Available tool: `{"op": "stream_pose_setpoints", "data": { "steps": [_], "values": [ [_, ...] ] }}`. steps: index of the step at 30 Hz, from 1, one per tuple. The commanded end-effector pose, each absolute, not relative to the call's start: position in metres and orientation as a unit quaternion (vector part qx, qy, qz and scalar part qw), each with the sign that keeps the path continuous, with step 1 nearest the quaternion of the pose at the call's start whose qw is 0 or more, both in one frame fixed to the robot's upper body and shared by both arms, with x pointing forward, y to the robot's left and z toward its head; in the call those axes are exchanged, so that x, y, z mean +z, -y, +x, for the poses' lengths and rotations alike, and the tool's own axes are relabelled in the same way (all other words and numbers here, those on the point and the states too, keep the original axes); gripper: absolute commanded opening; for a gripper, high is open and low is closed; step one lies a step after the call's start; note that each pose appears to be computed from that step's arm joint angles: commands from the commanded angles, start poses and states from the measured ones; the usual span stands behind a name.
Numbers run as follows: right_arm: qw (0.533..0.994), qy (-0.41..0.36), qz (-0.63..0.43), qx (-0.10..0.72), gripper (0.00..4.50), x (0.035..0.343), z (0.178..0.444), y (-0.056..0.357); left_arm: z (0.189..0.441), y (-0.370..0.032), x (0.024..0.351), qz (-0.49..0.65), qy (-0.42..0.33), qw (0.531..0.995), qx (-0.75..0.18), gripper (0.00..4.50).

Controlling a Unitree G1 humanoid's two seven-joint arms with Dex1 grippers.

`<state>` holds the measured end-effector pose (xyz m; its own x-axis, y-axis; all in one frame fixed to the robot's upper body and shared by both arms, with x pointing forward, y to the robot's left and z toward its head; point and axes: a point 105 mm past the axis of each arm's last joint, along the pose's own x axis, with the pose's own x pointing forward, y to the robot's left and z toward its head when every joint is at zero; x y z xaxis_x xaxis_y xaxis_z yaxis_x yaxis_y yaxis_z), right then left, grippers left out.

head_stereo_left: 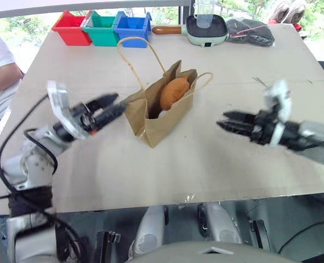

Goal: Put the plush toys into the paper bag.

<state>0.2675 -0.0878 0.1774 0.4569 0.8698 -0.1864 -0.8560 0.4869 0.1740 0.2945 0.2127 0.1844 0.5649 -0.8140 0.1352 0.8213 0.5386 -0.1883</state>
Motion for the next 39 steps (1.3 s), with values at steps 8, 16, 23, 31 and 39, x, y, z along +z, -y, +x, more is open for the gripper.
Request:
{"op": "stream_pose_setpoints", "data": {
  "steps": [8, 16, 23, 31, 39],
  "values": [
    [0.820, -0.038, 0.024, 0.570, 0.02, 0.170, 0.294, -0.011, 0.286, -0.184, 0.176, 0.017, 0.040, 0.884, -0.466, 4.50],
    [0.823, -0.036, 0.035, 0.566, 0.02, 0.159, 0.308, -0.021, 0.302, -0.160, 0.174, 0.032, 0.088, 0.915, -0.392, 4.50],
    [0.824, -0.043, 0.022, 0.565, 0.00, 0.146, 0.305, -0.018, 0.312, -0.149, 0.172, 0.003, 0.113, 0.938, -0.328, 3.98],
    [0.849, 0.095, -0.002, 0.519, 0.25, 0.179, 0.294, 0.028, 0.315, -0.149, 0.184, -0.027, 0.147, 0.926, -0.347, 0.21],
    [0.873, 0.087, -0.128, 0.462, 3.54, 0.180, 0.268, 0.120, 0.311, -0.140, 0.189, 0.055, 0.144, 0.836, -0.527, 0.00]
  ]
}}
